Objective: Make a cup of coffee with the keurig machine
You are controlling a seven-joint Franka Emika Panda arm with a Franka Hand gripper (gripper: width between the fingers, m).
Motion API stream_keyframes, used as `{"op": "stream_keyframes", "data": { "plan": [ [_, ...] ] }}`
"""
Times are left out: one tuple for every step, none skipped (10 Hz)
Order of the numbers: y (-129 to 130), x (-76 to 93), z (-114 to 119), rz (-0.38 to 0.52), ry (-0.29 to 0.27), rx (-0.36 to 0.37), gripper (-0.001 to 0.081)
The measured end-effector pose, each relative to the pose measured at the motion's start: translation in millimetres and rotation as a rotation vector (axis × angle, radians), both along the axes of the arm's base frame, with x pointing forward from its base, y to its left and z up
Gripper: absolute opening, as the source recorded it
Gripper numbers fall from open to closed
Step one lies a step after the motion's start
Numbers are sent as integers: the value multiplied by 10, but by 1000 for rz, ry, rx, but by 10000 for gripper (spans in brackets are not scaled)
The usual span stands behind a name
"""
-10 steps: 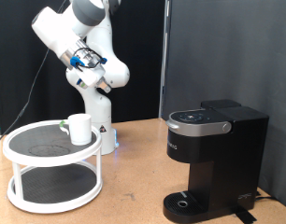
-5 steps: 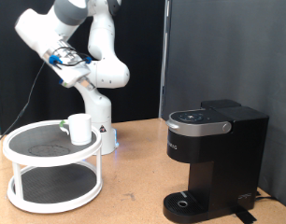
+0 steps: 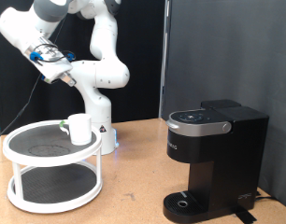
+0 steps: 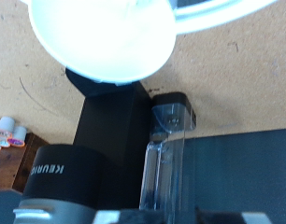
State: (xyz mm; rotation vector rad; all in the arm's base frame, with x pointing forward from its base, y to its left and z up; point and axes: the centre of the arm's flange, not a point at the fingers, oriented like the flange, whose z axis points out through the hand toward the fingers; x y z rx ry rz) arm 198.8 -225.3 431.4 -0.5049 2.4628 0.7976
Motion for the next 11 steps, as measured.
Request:
{"op": "stream_keyframes", "data": {
  "plan": [
    [-16,-19,-35,4,17,-16,0],
    [-21,-23,-102,6,35,-30,0],
    [-25,-18,-184,-2,47,-45,0],
    [-29,-8,-263,-12,48,-60,0],
    [-34,-1,-329,-21,41,-76,98],
    [-46,1,-379,-34,25,-92,98],
    [-64,-11,-423,-43,12,-101,235],
    [-81,-26,-451,-51,5,-104,235],
    [-108,-34,-470,-64,-4,-112,437],
    [-134,-44,-492,-78,-11,-119,573],
    [-160,-44,-524,-97,-14,-124,573]
  ]
}}
